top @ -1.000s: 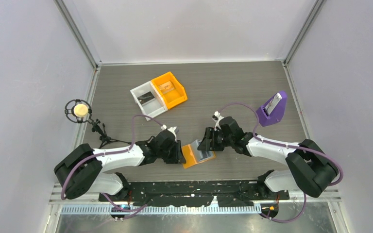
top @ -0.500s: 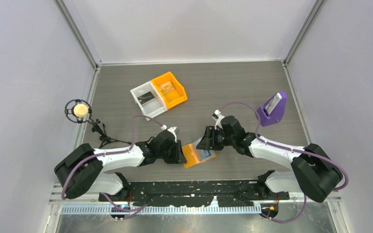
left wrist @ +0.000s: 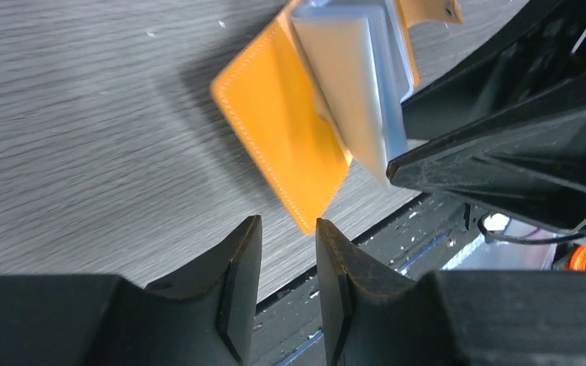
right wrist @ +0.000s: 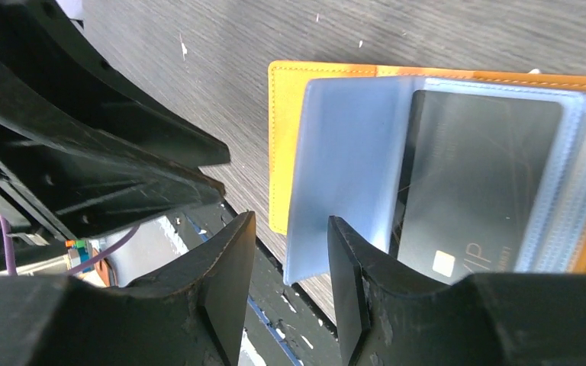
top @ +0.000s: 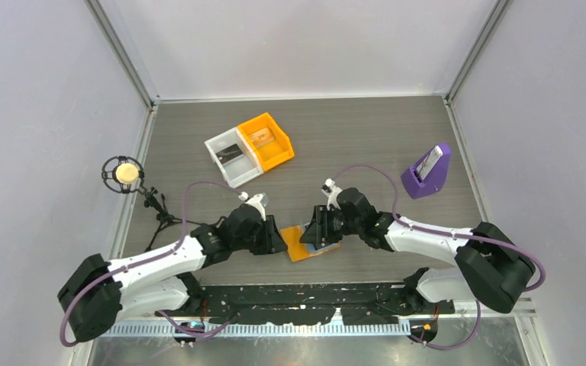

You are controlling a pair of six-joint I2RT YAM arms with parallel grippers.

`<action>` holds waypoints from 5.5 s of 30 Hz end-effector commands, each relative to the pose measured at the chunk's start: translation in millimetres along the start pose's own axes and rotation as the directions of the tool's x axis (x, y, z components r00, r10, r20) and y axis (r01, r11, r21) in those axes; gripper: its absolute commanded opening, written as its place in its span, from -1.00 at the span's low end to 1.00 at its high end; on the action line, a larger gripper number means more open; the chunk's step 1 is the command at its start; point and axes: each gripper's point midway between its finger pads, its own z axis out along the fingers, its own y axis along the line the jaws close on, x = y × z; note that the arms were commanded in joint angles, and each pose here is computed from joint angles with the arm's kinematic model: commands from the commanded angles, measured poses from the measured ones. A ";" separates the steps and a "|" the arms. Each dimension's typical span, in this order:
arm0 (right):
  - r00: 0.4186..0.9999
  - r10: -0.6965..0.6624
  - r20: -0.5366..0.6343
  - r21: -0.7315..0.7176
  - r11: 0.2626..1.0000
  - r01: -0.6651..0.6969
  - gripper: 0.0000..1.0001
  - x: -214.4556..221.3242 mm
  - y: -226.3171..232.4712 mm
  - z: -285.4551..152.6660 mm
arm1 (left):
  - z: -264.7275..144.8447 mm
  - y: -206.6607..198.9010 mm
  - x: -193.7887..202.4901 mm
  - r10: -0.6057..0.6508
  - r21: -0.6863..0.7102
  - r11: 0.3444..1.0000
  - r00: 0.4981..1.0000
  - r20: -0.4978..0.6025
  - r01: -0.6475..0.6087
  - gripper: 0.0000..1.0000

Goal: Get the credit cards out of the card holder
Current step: Open the card holder at the center of the board, then remove the credit card from the card holder.

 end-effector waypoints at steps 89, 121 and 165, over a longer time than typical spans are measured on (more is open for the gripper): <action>0.990 -0.127 0.060 0.134 0.984 0.118 -0.21 -41.3 -56.0 -16.9 | 12.3 -82.6 -55.6 -0.063 0.222 0.973 0.998 0.027 0.056 -0.37; 0.999 -0.021 0.035 0.147 0.989 0.015 -0.25 -21.3 -67.5 -15.8 | 70.2 -17.9 -17.6 -0.022 0.114 0.993 1.000 -0.022 0.025 -0.34; 0.998 0.061 -0.017 0.127 0.990 -0.058 -0.90 9.6 -79.6 -2.5 | 67.6 -14.4 -22.9 -0.085 0.227 0.970 0.996 -0.011 0.085 -0.38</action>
